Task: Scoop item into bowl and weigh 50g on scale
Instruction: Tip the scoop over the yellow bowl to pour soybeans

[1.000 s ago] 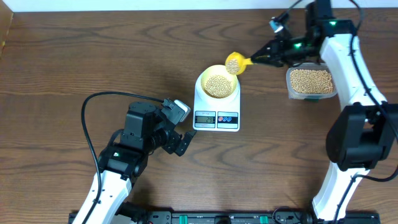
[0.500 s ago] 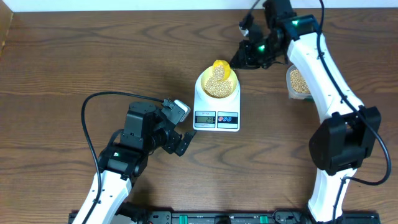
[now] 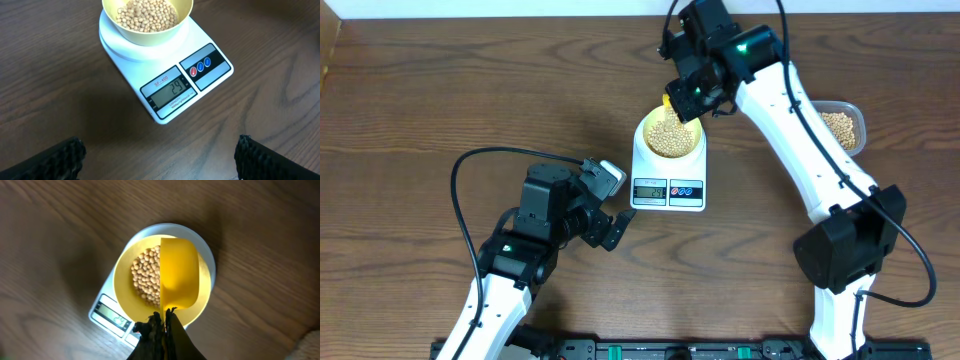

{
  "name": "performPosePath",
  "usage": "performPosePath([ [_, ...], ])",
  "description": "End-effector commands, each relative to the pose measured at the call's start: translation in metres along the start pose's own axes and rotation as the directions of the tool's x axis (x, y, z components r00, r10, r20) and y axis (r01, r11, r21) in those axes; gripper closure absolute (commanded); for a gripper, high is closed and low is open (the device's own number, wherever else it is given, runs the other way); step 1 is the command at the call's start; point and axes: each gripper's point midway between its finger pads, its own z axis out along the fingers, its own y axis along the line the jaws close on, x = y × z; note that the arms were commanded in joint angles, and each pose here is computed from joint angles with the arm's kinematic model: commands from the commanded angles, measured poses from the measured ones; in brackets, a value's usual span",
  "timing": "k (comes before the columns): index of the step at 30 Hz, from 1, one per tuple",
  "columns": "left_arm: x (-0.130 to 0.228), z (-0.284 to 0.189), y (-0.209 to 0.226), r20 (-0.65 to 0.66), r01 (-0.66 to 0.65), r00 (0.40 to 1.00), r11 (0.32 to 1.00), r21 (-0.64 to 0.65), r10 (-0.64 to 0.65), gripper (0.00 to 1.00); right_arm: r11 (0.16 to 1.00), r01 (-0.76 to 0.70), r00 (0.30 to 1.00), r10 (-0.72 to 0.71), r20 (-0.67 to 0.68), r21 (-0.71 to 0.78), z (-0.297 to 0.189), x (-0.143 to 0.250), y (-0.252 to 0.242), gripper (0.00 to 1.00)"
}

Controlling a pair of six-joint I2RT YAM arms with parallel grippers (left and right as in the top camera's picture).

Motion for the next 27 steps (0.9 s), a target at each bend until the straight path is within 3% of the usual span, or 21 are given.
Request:
performPosePath([
  [1, -0.001, 0.0, 0.002, 0.001, -0.012, 1.0, 1.0, -0.009, 0.012, 0.02, 0.988, 0.108, 0.994, -0.109, 0.004, 0.106, -0.011, -0.003, 0.002, 0.99],
  [7, -0.001, 0.0, 0.002, 0.001, -0.012, 1.0, 1.0, -0.009, 0.012, 0.02, 0.971, 0.161, 0.987, -0.163, -0.005, 0.177, -0.015, -0.003, 0.005, 0.99],
  [15, -0.001, 0.0, 0.002, 0.001, -0.012, 1.0, 1.0, -0.009, 0.012, 0.02, 0.985, 0.109, 0.993, -0.115, 0.039, 0.136, -0.029, -0.007, 0.0, 0.99],
  [21, -0.001, 0.0, 0.002, 0.002, -0.012, 1.0, 1.0, -0.009, 0.012, 0.02, 0.998, -0.053, 0.988, 0.047, 0.145, 0.032, -0.062, -0.016, -0.029, 0.99],
  [27, -0.001, 0.0, 0.002, 0.001, -0.012, 1.0, 1.0, -0.009, 0.012, 0.02, 0.967, -0.238, 0.949, 0.212, 0.231, 0.089, -0.116, -0.002, -0.101, 0.99],
])
